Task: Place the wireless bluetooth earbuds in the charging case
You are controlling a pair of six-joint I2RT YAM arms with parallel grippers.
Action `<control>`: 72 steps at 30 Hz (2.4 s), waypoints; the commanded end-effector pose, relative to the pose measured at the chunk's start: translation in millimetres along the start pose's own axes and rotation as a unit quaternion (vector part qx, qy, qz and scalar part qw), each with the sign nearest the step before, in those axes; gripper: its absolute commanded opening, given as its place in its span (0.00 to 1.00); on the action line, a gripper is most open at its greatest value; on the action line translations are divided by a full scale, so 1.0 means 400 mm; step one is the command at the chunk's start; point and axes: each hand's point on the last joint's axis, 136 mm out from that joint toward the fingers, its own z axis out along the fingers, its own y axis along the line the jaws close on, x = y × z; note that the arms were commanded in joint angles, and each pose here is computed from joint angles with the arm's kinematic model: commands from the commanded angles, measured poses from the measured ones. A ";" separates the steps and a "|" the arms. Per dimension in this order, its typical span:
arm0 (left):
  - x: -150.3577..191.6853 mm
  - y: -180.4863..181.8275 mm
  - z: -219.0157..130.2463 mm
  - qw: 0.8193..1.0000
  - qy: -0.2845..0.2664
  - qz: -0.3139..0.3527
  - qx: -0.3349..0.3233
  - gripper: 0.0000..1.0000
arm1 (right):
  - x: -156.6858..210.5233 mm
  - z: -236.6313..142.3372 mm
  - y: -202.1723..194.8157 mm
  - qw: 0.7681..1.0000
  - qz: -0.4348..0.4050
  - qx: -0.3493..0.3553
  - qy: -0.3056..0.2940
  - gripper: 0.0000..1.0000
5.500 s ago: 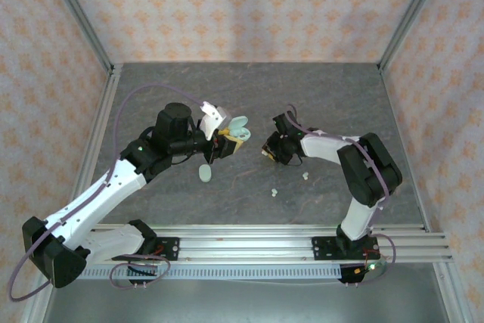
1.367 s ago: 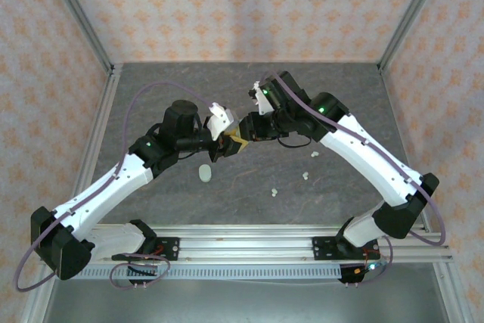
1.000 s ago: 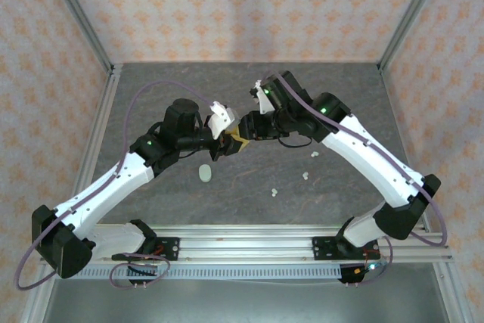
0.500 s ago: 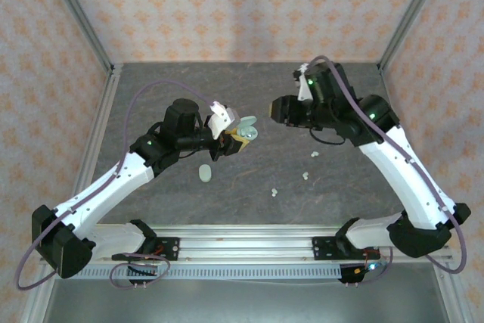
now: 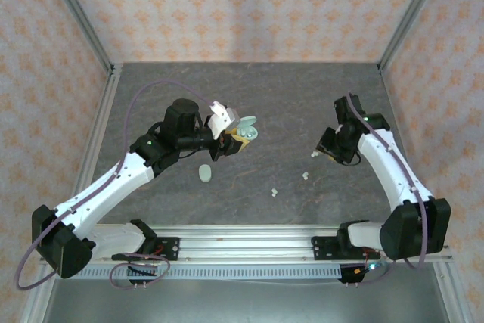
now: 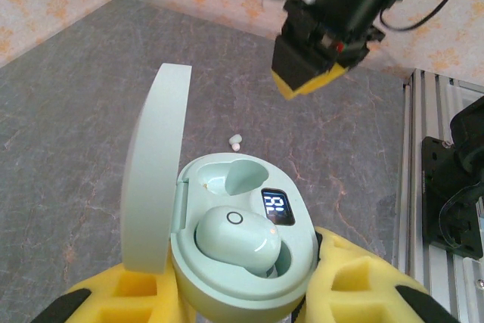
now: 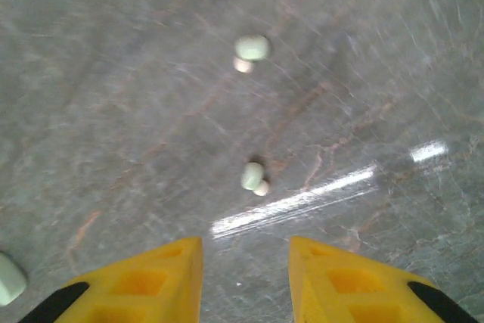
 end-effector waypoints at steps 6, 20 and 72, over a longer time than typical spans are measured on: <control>0.001 -0.001 0.016 1.000 -0.001 0.016 0.001 0.13 | -0.050 0.123 0.020 1.000 0.023 -0.014 0.006 0.45; 0.026 -0.004 0.026 1.000 0.004 0.010 0.006 0.13 | -0.124 0.246 0.027 0.997 0.050 0.018 0.055 0.52; 0.049 -0.003 0.024 1.000 0.020 0.014 0.002 0.12 | -0.151 0.230 0.073 0.933 -0.310 0.177 0.049 0.40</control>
